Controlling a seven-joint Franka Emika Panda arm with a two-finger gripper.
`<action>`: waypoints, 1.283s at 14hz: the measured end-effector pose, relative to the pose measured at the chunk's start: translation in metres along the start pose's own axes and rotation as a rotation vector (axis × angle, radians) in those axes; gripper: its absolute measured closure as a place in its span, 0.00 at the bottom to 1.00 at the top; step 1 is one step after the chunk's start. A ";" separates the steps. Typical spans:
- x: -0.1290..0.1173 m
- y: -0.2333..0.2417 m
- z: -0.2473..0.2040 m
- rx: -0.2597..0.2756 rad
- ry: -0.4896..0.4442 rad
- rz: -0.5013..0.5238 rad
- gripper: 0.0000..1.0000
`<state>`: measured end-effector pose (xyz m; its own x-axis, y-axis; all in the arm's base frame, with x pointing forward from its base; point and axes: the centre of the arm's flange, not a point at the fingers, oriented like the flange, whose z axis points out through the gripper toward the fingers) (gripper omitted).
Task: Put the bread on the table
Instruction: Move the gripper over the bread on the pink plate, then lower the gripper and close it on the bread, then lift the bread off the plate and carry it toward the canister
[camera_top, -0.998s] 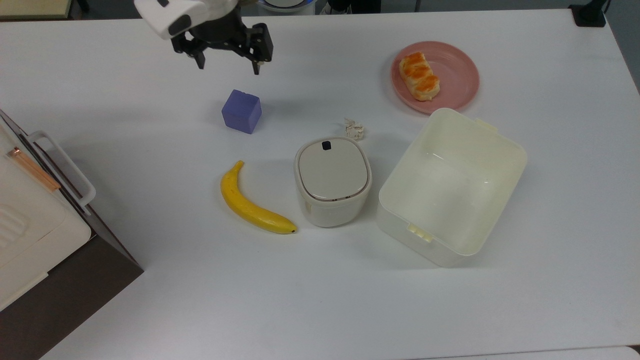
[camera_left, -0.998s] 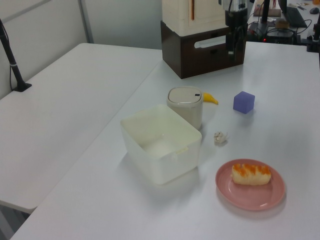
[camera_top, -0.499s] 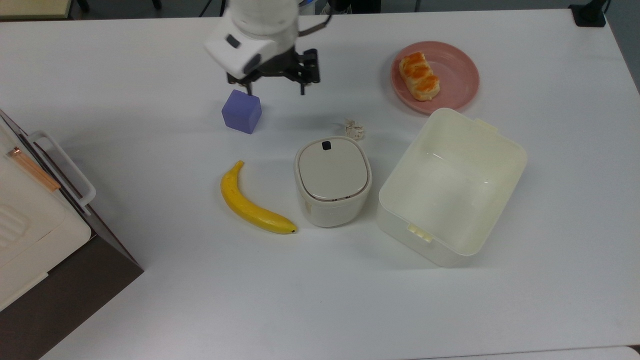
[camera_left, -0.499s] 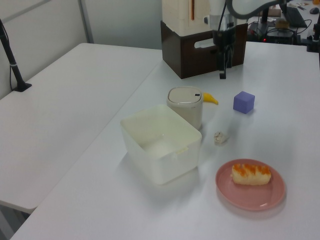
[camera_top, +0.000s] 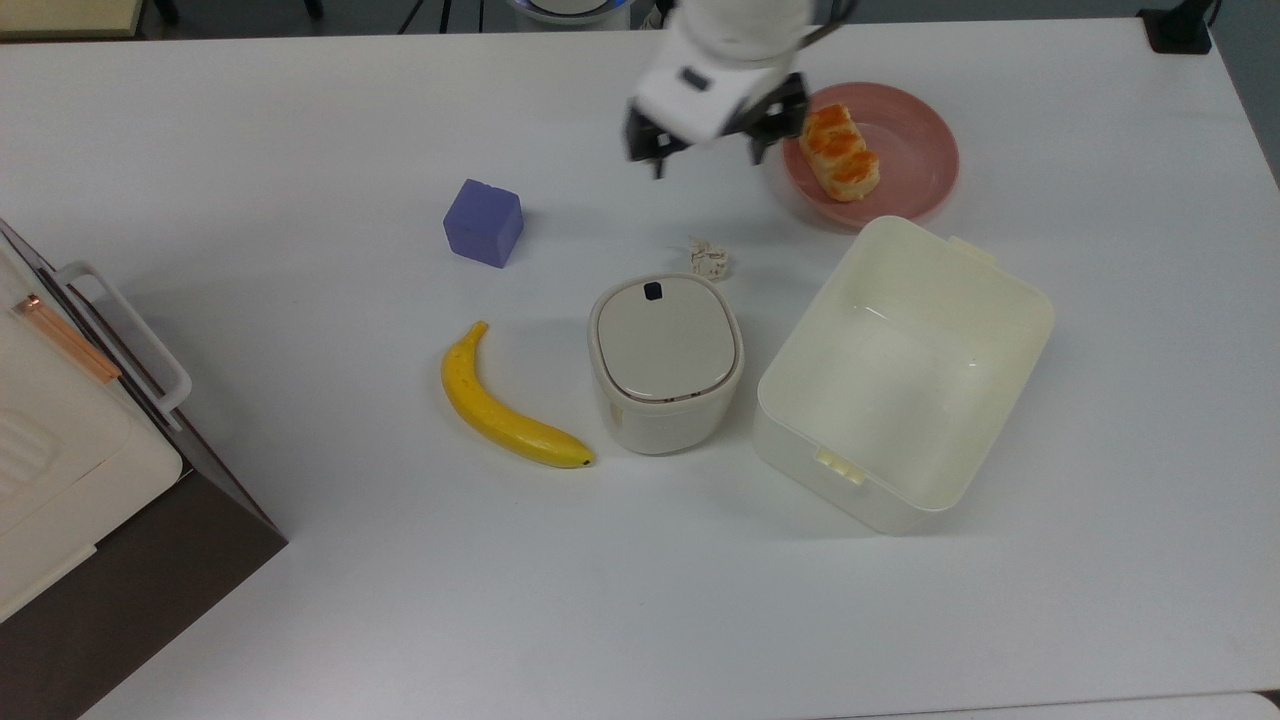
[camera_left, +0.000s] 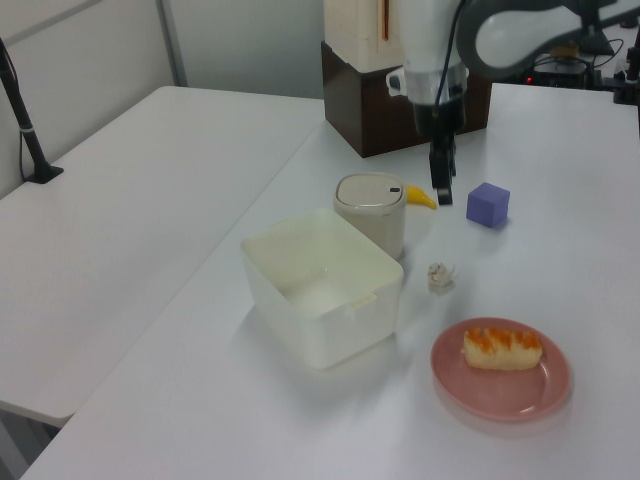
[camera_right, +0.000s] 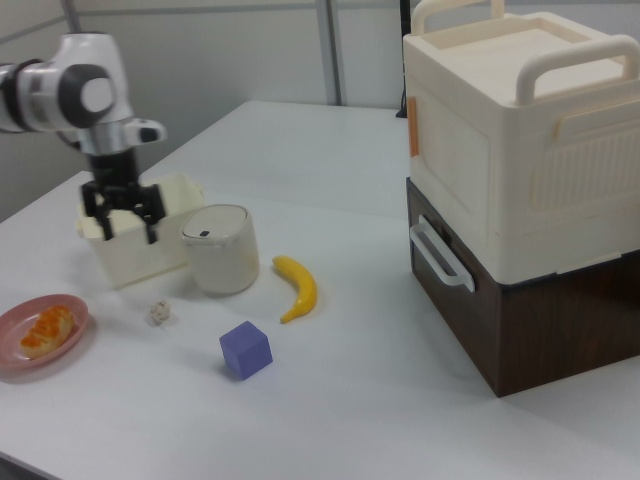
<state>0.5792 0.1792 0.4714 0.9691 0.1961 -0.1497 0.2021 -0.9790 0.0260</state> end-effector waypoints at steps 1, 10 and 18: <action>-0.004 -0.024 0.005 -0.007 -0.009 -0.014 0.02; -0.063 -0.208 0.112 -0.088 -0.066 -0.131 0.03; -0.056 -0.214 0.153 -0.115 -0.110 -0.103 0.21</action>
<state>0.4599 0.3696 0.3230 0.9224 0.2813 -0.2646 0.3201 -0.9402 0.1164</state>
